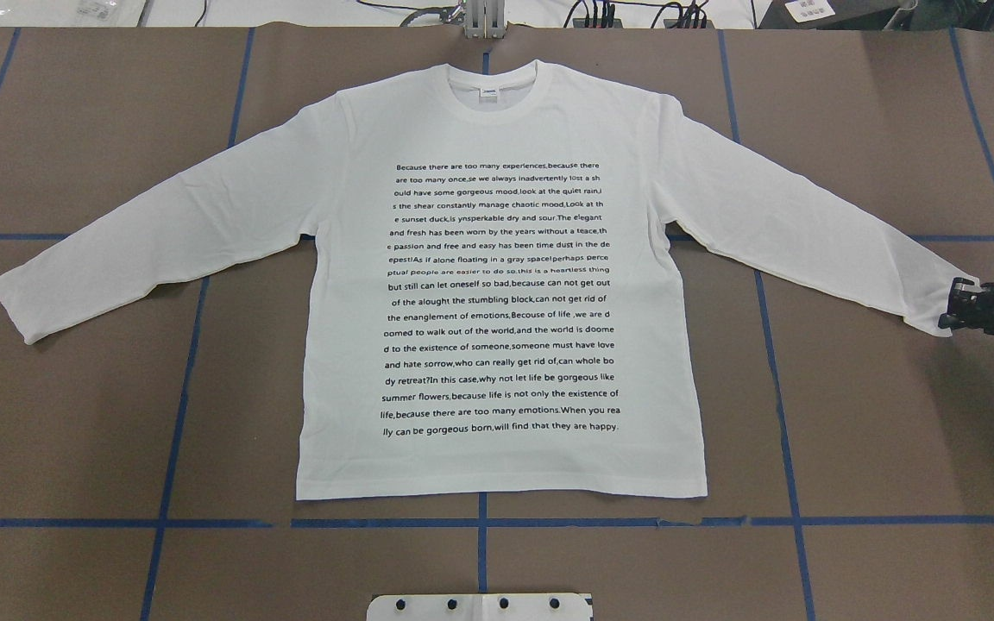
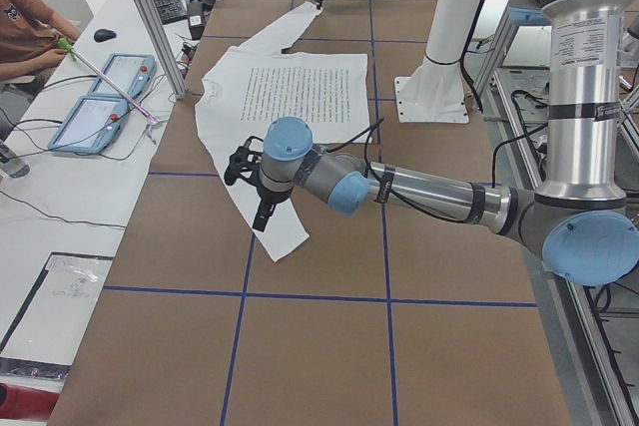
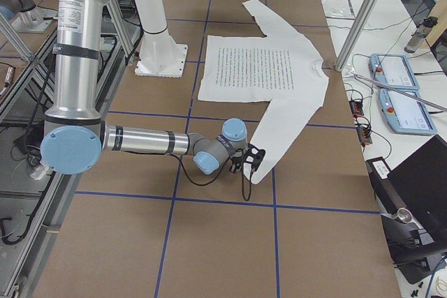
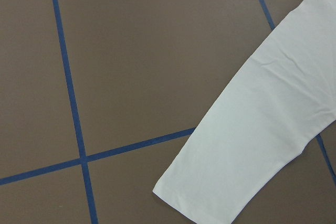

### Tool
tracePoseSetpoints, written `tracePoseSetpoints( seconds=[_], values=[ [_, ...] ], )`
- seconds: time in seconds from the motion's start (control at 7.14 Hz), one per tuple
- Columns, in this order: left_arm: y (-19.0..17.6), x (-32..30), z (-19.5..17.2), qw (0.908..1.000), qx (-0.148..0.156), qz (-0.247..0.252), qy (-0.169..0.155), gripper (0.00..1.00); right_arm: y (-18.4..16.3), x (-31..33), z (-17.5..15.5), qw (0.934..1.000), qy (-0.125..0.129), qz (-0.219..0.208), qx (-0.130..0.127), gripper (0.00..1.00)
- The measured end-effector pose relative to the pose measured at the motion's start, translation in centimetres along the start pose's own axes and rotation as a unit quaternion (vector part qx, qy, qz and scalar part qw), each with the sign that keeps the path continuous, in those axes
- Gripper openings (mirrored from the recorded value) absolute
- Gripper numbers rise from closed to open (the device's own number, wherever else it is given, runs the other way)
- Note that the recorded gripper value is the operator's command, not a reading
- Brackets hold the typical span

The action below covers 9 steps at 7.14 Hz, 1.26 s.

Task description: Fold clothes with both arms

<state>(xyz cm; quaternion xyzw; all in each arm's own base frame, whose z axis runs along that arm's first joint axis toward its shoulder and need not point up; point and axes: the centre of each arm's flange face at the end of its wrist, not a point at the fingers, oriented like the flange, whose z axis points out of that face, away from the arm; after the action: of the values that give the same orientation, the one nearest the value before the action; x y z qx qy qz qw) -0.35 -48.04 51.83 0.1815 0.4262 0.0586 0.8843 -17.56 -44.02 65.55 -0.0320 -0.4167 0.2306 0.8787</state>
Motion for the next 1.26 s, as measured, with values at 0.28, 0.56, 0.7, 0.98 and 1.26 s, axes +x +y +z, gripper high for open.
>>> tracePoseSetpoints(
  seconds=[0.28,0.56,0.7,0.98,1.26],
  values=[
    [-0.1,0.2,-0.2,1.0,0.002,0.001,0.001,0.99,0.7,-4.3,-2.7,0.9992,-0.033,-0.023,0.006,0.0],
    [-0.2,0.4,-0.3,0.9999,0.009,0.013,0.003,0.99,-0.5,-14.8,-4.8,0.9978,-0.054,-0.037,0.01,0.0],
    [-0.3,0.5,-0.4,0.9997,0.016,0.021,0.004,0.99,-1.0,-22.7,-5.9,0.9978,-0.054,-0.037,0.008,0.0],
    [-0.4,0.8,-0.7,0.9994,0.023,0.026,0.004,0.99,1.0,-39.4,-8.1,0.9984,-0.054,-0.011,0.008,0.0],
    [-0.5,1.0,-0.9,0.9993,0.028,0.027,0.002,0.99,6.4,-57.2,-8.7,0.9959,-0.077,0.043,0.022,0.0]
  ],
)
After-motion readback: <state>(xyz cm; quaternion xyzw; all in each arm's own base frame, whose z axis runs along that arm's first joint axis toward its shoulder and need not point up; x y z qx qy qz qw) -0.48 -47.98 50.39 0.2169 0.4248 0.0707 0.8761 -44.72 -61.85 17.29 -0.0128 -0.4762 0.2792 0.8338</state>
